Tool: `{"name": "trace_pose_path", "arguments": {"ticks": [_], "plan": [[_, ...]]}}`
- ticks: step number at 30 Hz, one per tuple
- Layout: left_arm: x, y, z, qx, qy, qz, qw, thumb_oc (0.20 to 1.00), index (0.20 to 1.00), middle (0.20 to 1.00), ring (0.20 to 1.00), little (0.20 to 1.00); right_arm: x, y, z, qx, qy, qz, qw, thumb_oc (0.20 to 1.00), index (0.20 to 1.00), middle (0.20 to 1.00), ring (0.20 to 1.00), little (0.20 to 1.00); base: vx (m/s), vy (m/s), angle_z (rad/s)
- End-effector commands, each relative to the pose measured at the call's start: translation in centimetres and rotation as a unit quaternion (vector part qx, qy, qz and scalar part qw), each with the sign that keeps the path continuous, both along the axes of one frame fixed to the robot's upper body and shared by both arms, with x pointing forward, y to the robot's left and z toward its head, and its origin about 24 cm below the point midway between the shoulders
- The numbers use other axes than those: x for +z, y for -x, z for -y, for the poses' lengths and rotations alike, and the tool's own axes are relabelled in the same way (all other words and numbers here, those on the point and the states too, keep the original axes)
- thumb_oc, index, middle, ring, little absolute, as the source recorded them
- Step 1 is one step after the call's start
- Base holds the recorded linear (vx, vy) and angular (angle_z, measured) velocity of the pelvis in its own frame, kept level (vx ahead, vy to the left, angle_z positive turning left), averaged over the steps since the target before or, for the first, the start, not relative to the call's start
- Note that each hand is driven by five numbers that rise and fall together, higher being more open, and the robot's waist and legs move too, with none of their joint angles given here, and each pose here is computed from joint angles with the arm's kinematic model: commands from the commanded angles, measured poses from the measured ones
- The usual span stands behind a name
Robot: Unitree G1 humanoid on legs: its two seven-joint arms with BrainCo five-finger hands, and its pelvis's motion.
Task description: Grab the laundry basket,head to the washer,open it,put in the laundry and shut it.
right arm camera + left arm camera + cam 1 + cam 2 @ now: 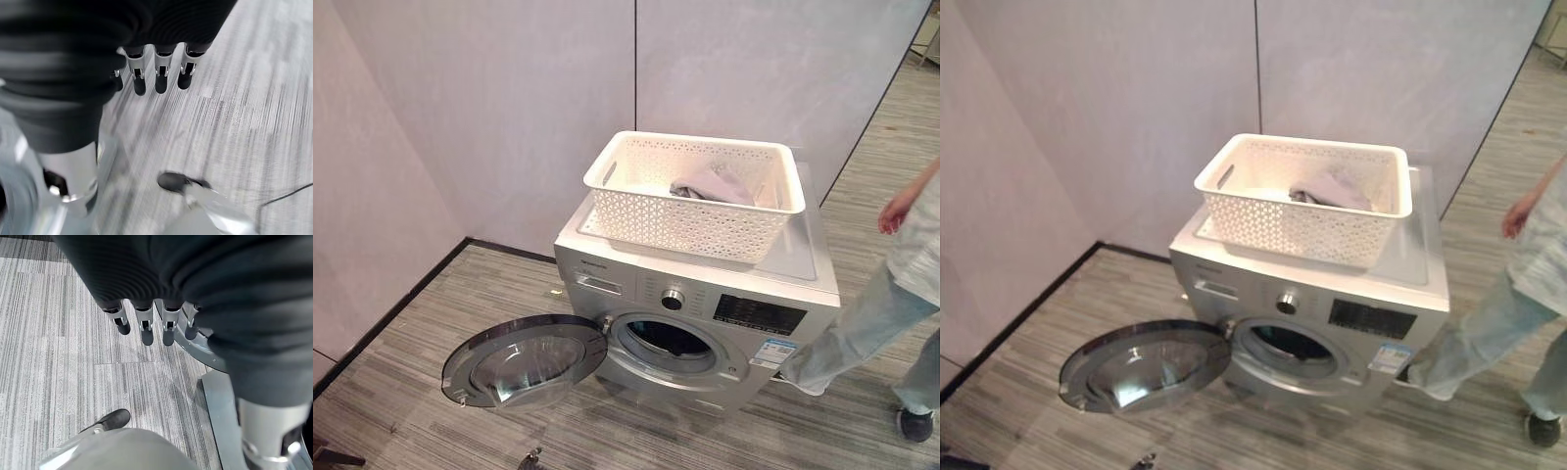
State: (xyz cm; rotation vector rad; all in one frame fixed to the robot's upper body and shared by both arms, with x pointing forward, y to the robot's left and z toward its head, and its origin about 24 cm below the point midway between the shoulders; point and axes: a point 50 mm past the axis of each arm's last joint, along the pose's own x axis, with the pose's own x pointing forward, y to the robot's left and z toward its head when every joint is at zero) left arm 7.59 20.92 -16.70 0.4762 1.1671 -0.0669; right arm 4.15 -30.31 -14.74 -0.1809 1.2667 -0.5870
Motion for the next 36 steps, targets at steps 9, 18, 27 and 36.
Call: {"name": "trace_pose_path", "arguments": {"ticks": [9,18,27,36], "plan": [[0.4,-0.9,-1.4,0.039,-0.002,0.022,0.999,1.000,1.000,1.000,1.000,1.000,14.2,-6.0,9.9,-0.070,0.326,0.336,0.881,1.000,1.000,1.000,1.000,1.000,0.01,0.013,-0.17],[0.8,-2.4,-1.3,-0.019,-0.011,0.032,0.999,1.000,1.000,1.000,1.000,1.000,34.3,-13.6,6.7,0.122,0.524,0.584,0.608,1.000,1.000,1.000,1.000,1.000,0.00,0.019,-0.17],[0.6,-1.4,-1.1,-0.037,0.006,0.011,0.999,1.000,1.000,1.000,1.000,1.000,45.6,-22.8,1.1,0.358,0.509,0.600,0.503,1.000,1.000,1.000,1.000,1.000,-0.01,-0.002,0.07],[0.0,1.7,-2.0,0.010,0.022,-0.045,0.999,1.000,1.000,1.000,1.000,1.000,51.7,-32.2,-2.7,0.439,0.446,0.507,0.593,1.000,1.000,1.000,1.000,1.000,0.00,-0.006,0.19]]}}
